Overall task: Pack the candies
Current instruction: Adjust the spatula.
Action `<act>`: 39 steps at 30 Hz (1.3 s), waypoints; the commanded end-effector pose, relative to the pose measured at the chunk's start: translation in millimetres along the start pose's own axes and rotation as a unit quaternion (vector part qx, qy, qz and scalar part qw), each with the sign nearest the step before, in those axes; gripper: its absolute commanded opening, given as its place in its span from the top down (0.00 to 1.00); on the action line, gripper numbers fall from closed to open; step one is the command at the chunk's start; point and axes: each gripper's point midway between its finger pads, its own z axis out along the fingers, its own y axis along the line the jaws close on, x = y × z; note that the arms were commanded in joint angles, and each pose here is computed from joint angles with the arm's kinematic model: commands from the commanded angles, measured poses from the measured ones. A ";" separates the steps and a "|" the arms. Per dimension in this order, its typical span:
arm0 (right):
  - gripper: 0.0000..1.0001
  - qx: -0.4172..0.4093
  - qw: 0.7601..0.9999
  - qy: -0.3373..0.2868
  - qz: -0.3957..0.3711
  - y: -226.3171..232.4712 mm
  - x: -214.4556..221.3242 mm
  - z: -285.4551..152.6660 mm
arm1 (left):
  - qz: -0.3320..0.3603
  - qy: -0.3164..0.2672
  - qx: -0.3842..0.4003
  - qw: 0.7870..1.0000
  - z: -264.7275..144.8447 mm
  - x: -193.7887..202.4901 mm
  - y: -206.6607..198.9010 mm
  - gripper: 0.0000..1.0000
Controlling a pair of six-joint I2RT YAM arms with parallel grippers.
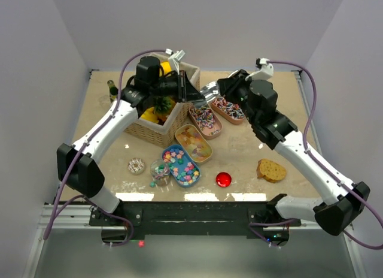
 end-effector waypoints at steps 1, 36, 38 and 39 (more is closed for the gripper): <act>0.64 0.007 0.988 0.125 -0.087 2.9 19.3 -23.3 | 0.072 0.016 -0.044 0.996 -21.9 -18.6 9.8 1.00; 0.44 -0.332 0.775 0.376 -0.383 29.8 128.9 -140.5 | 0.112 0.162 0.053 0.979 -105.9 145.9 -12.4 1.00; 0.45 -0.339 0.756 0.407 -0.385 23.4 138.8 -147.7 | 0.115 0.160 0.057 0.979 -108.9 147.1 -16.5 1.00; 0.45 -0.341 0.748 0.419 -0.385 20.2 142.2 -151.0 | 0.116 0.159 0.060 0.979 -110.1 147.3 -18.6 1.00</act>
